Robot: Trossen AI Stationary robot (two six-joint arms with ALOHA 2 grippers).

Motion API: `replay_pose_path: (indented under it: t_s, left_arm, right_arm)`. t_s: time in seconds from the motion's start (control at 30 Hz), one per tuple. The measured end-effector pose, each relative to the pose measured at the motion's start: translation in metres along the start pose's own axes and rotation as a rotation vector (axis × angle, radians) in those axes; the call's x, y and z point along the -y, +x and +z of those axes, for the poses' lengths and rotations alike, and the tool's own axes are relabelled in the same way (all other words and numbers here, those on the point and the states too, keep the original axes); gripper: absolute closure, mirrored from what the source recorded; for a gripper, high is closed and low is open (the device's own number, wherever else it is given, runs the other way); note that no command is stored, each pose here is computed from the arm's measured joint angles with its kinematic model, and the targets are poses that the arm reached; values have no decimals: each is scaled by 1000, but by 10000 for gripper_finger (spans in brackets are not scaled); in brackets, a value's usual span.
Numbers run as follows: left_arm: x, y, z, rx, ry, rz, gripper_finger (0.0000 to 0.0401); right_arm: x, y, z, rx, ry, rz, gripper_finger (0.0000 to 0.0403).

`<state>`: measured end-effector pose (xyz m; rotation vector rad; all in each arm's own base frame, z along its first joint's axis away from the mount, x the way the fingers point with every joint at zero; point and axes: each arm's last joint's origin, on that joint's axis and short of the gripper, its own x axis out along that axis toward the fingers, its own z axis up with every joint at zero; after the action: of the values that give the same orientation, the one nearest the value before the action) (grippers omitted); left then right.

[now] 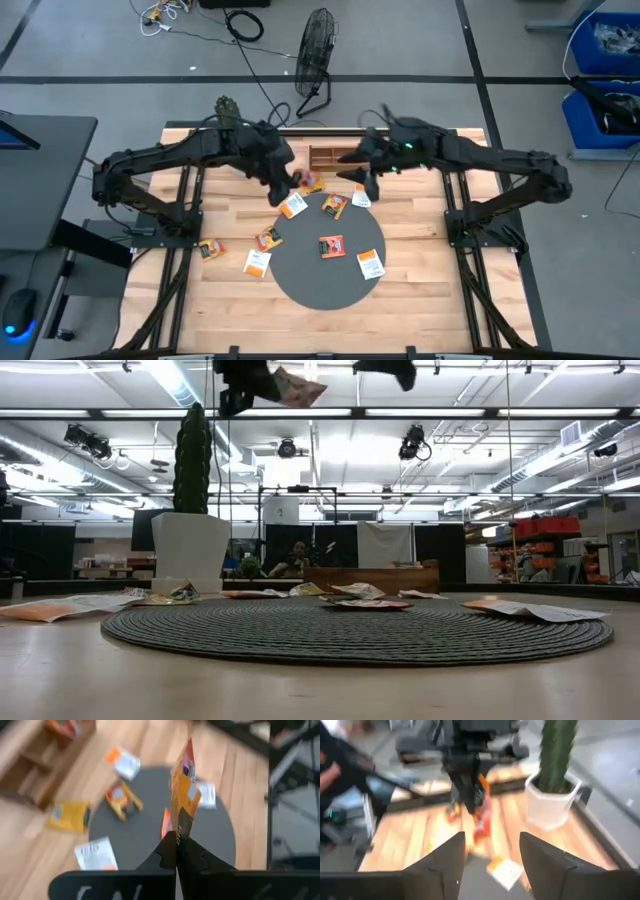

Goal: Pick & Place Tea
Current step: Put the yellow tea bag into the right section of the wooden organizer

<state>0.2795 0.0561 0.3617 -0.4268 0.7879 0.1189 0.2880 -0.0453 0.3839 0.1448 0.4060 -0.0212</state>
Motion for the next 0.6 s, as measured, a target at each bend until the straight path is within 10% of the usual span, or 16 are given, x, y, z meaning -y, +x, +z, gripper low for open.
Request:
replay_pose_path:
  t_s: [0.6]
  left_arm:
    - [9,3,-23,-216,57,21,400]
  right_arm:
    - [11,112,37,-187,-25,187,218]
